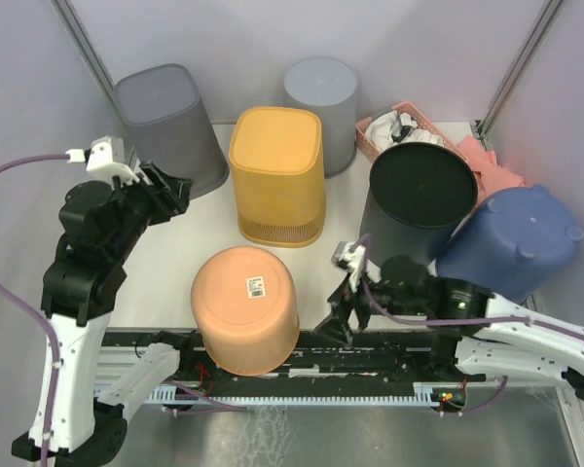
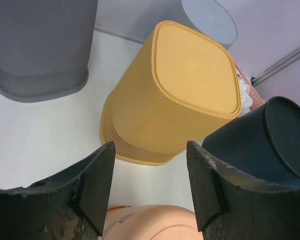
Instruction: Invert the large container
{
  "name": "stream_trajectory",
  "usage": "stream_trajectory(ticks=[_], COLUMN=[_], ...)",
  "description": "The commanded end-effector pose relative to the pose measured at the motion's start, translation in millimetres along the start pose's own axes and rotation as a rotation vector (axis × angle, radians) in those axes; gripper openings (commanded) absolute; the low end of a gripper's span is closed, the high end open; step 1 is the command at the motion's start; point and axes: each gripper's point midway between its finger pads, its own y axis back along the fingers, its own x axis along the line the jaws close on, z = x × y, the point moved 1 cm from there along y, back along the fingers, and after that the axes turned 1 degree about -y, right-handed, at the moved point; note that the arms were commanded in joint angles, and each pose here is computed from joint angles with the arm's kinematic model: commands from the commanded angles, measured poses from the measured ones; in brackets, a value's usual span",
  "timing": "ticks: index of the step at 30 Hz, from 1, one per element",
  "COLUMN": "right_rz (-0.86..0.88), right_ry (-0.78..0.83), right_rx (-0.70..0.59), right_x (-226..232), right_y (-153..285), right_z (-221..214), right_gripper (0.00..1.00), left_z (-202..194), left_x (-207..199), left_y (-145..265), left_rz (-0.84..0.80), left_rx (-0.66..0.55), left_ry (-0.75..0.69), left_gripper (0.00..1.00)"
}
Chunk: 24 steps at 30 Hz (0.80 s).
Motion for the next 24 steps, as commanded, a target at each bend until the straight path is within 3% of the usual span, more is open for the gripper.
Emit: stream_trajectory(ticks=[1,5,14,20,24], right_rz=[0.106,0.012,-0.355,-0.481,-0.49], right_ry=[-0.043,-0.028,-0.146,-0.111,-0.194], right_rx=[0.114,0.001,-0.442,-0.45,-0.42], right_x=[32,30,-19,-43,-68], right_y=[-41,-80,-147,-216,-240], right_z=[-43,-28,60,78,88], right_gripper=[0.92,0.97,1.0,0.99,0.99], left_z=[7,13,-5,-8,-6], left_x=[12,18,36,38,37], left_y=[18,31,38,41,40], left_rz=[0.056,0.086,0.158,0.171,0.169], left_rx=[-0.061,-0.096,-0.069,-0.061,-0.054], left_ry=[-0.002,0.008,0.014,0.026,0.021], left_gripper=[0.66,0.66,0.66,0.67,0.67])
